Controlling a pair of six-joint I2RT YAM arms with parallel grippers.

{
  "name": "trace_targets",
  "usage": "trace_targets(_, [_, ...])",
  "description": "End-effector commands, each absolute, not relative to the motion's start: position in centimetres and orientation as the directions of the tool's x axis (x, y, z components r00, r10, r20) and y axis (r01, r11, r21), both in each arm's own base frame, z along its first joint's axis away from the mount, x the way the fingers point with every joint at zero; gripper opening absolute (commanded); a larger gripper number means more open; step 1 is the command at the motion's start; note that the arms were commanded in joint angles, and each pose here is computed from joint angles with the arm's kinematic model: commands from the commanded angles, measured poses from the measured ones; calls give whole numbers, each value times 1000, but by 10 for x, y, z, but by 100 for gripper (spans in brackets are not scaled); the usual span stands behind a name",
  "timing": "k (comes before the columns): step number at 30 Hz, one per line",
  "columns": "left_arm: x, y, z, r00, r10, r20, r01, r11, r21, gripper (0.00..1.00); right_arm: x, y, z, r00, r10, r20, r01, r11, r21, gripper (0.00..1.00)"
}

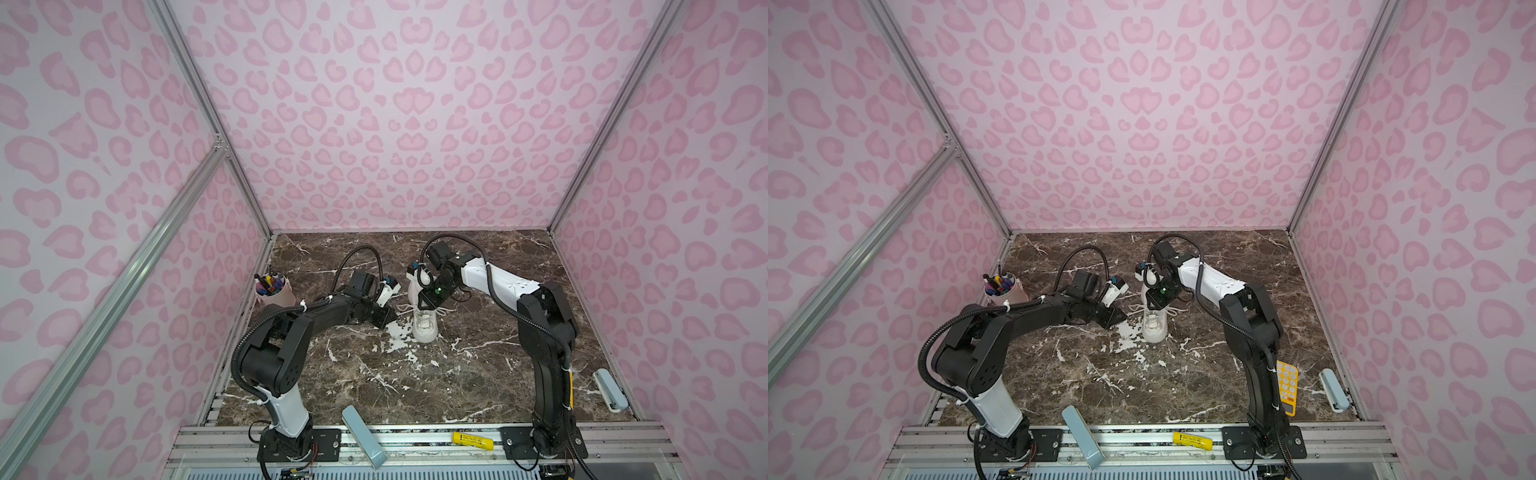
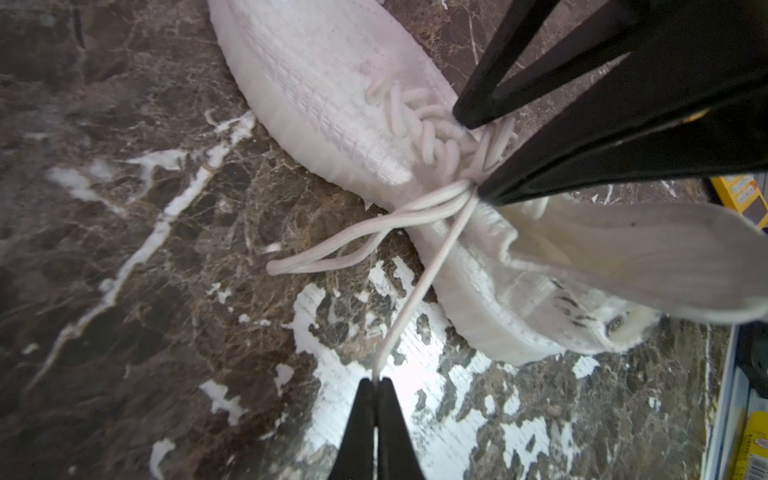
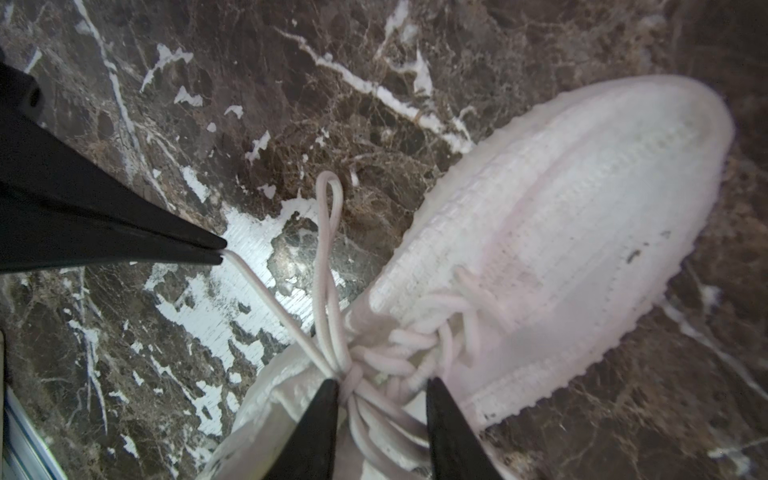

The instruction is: Tie the shoes

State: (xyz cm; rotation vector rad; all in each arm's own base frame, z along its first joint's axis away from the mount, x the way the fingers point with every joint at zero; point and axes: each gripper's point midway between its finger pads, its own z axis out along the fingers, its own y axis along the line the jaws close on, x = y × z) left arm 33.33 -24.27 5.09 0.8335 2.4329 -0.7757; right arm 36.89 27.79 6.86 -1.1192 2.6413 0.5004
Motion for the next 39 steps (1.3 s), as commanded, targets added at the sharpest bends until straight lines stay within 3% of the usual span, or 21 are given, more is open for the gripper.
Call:
trace_targets(1, [337,-232,47,-738,385,-554,617,718,-324,0,367,270,59,-693,-657,-296,-718,666,202,37])
trace_targets(9, [342,-224,44,-761,363,-537,574,763,-296,0,366,267,57,-696,-659,-286,-716,670,195,37])
trace_targets(13, [339,-237,45,-749,397,-531,611,724,-320,1,366,269,60,-696,-655,-294,-715,669,203,37])
trace_targets(17, [334,-250,46,-726,429,-537,648,688,-327,11,369,275,71,-692,-645,-325,-718,662,215,37])
trace_targets(22, [337,-252,55,-711,416,-567,654,686,-318,33,375,284,95,-685,-621,-381,-721,655,227,37])
trace_targets(23, [337,-252,57,-707,418,-571,658,685,-313,44,377,285,101,-683,-615,-395,-721,656,225,38])
trace_targets(24, [338,-251,58,-703,418,-575,659,687,-306,77,378,286,106,-682,-610,-403,-720,657,224,38])
trace_targets(25, [338,-249,59,-702,418,-576,658,691,-300,97,379,285,110,-681,-607,-409,-719,660,218,38])
trace_targets(30, [346,-238,78,-676,380,-632,642,725,-251,97,387,278,132,-687,-563,-459,-699,684,207,40])
trace_targets(35, [370,-212,130,-591,223,-775,579,787,-214,97,399,251,159,-701,-438,-564,-631,748,204,45])
trace_targets(37, [375,-200,152,-545,179,-819,566,799,-202,97,405,234,168,-702,-385,-599,-597,776,202,52])
trace_targets(39, [379,-189,173,-487,159,-859,559,812,-167,97,406,211,165,-721,-331,-609,-548,810,208,67])
